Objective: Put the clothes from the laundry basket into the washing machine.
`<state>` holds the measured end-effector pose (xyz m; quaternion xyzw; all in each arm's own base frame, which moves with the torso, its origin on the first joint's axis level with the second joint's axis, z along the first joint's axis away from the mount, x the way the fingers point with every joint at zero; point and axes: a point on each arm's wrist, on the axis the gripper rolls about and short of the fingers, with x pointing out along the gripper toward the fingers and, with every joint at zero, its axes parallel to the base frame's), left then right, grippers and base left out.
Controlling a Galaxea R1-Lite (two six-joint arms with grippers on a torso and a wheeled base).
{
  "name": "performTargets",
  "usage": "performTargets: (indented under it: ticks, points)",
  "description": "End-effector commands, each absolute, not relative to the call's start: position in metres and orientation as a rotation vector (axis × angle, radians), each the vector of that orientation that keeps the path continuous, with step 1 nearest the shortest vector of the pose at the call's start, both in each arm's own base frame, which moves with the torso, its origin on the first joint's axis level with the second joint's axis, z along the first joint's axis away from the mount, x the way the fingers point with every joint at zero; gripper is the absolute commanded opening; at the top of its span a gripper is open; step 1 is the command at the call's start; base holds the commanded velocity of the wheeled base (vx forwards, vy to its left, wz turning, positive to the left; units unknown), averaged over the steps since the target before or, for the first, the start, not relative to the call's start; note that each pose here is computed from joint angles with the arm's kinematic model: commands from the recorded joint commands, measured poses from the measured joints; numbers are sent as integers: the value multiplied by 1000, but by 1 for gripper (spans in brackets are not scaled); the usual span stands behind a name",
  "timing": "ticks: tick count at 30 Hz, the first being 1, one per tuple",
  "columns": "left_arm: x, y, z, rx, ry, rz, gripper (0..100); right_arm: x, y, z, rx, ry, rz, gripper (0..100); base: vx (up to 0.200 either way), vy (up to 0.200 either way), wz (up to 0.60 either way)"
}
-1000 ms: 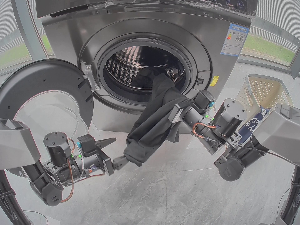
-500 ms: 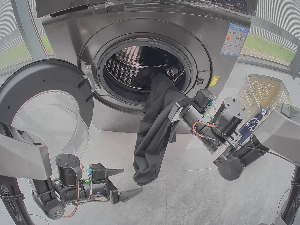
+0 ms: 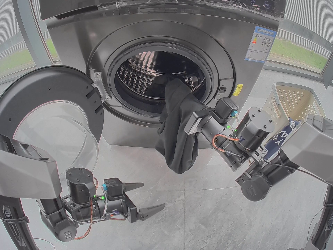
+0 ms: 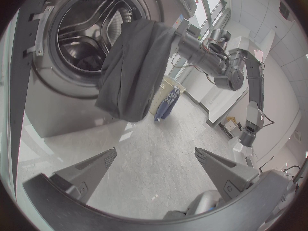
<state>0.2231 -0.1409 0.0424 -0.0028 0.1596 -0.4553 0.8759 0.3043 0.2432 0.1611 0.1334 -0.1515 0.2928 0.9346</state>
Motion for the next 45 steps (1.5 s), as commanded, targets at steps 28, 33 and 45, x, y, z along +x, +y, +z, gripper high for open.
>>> performTargets:
  ticks: [28, 33, 45]
  points:
    - [315, -194, 52, -37, 42, -805, 100, 270, 273, 132, 253, -191, 681, 0, 0, 0, 0]
    - [325, -192, 51, -56, 31, -767, 100, 263, 275, 136, 263, -193, 688, 0, 0, 0, 0]
    - [337, -194, 47, -78, 20, -730, 100, 256, 274, 138, 269, -185, 698, 0, 0, 0, 0]
